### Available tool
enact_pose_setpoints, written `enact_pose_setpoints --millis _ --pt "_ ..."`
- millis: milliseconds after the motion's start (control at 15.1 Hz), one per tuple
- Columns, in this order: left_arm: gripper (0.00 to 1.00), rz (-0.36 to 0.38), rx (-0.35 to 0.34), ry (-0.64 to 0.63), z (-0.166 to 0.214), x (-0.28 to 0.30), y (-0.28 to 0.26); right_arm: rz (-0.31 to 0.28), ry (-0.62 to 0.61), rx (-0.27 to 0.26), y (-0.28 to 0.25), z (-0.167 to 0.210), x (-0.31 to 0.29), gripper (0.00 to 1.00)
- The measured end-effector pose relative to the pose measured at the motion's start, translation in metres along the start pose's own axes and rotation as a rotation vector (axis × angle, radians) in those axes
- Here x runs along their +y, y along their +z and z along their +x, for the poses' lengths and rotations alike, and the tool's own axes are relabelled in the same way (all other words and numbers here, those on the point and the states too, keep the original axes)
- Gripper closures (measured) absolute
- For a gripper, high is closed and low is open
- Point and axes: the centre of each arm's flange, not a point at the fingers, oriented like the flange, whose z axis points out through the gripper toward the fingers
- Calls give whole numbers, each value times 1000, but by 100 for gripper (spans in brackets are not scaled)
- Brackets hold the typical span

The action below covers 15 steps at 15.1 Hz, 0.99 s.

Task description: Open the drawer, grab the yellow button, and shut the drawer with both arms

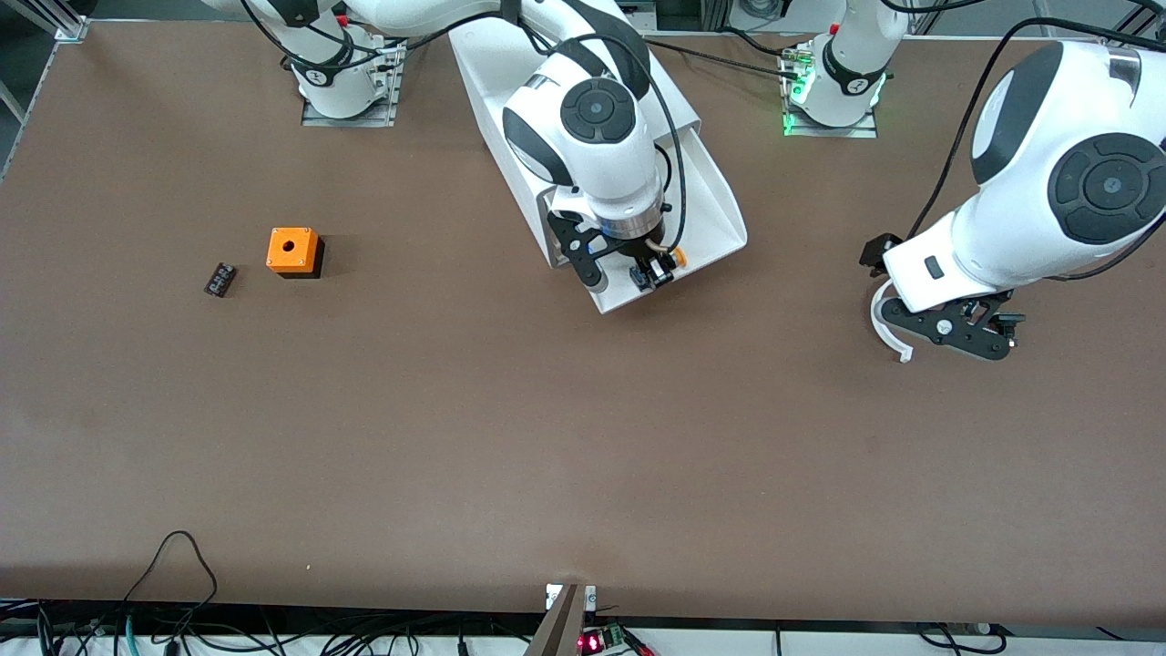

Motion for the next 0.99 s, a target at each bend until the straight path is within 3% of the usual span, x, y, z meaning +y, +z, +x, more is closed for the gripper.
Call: enact_pose_setpoints --millis 330,792,991 --pt "0 -85 56 -321 22 13 23 21 -165 17 -52 33 -12 59" --pt "0 -182 222 -630 45 111 81 -73 -447 54 -103 175 -22 59" --pt "0 -237 242 -747 40 167 113 -112 -555 50 -111 237 -21 59"
